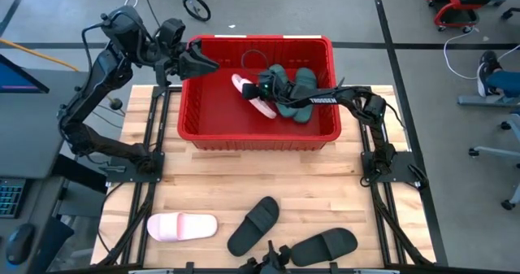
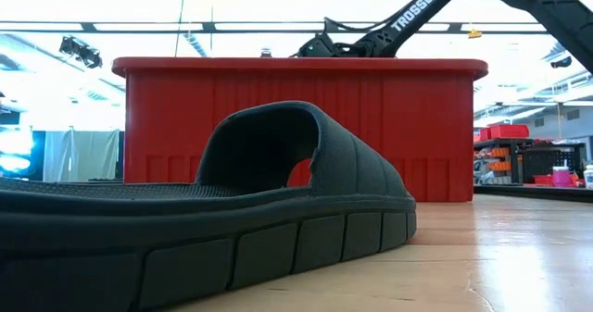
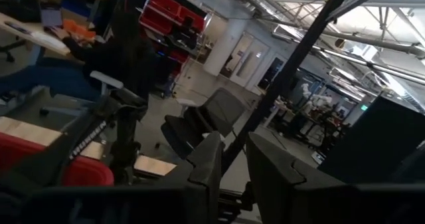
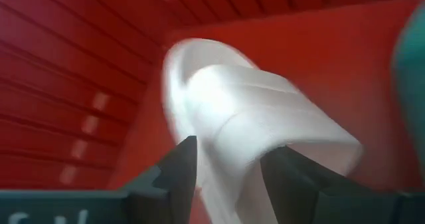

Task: Pick and place slides into bin
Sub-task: Put the top pink slide into the red bin, then put the pink slide into the red bin

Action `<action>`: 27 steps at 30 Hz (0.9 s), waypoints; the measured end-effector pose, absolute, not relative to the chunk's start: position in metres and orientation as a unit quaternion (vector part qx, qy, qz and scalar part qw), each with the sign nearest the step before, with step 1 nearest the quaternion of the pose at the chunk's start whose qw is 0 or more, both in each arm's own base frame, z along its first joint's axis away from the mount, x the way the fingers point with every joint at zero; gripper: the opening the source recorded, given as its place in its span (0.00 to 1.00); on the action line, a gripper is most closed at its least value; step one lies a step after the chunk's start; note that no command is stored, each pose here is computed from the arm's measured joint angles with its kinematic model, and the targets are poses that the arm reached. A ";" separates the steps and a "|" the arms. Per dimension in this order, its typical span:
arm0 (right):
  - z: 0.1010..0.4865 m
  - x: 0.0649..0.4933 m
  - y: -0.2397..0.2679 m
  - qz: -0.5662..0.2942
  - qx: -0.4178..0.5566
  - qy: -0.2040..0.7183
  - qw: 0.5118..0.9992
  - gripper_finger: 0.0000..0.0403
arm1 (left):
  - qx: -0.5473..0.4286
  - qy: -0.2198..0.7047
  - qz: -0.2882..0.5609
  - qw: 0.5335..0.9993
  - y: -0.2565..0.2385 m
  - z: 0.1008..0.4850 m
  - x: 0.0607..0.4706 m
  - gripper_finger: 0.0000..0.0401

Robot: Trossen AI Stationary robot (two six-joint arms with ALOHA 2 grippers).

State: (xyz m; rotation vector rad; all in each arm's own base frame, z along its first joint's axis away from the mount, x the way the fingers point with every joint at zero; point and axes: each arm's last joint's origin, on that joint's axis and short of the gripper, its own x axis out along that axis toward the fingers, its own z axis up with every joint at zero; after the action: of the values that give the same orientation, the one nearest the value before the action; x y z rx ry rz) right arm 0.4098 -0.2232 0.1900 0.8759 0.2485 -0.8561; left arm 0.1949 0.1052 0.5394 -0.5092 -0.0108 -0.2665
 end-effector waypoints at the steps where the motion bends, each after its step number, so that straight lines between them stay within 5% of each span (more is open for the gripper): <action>1: 0.188 0.409 -0.223 -0.405 0.407 0.126 0.809 0.42 | -0.253 -0.004 -0.134 0.958 0.103 0.540 0.194 0.19; 13: 0.203 0.414 -0.216 -0.396 0.360 0.145 0.833 0.38 | -0.241 -0.007 -0.146 0.959 0.092 0.544 0.186 0.19; 21: 0.215 0.400 -0.252 -0.430 0.357 0.100 0.823 0.04 | -0.235 -0.011 -0.139 0.962 0.094 0.545 0.183 0.18; 27: 0.217 0.397 -0.258 -0.441 0.372 0.072 0.813 0.02 | -0.231 -0.013 -0.134 0.964 0.095 0.545 0.181 0.19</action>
State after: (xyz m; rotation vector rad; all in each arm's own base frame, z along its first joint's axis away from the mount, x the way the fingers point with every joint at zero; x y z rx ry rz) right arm 0.3970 -0.2580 0.2173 0.7944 0.1539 -0.9418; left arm 0.1815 0.0951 0.5447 -0.4674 -0.0254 -0.2717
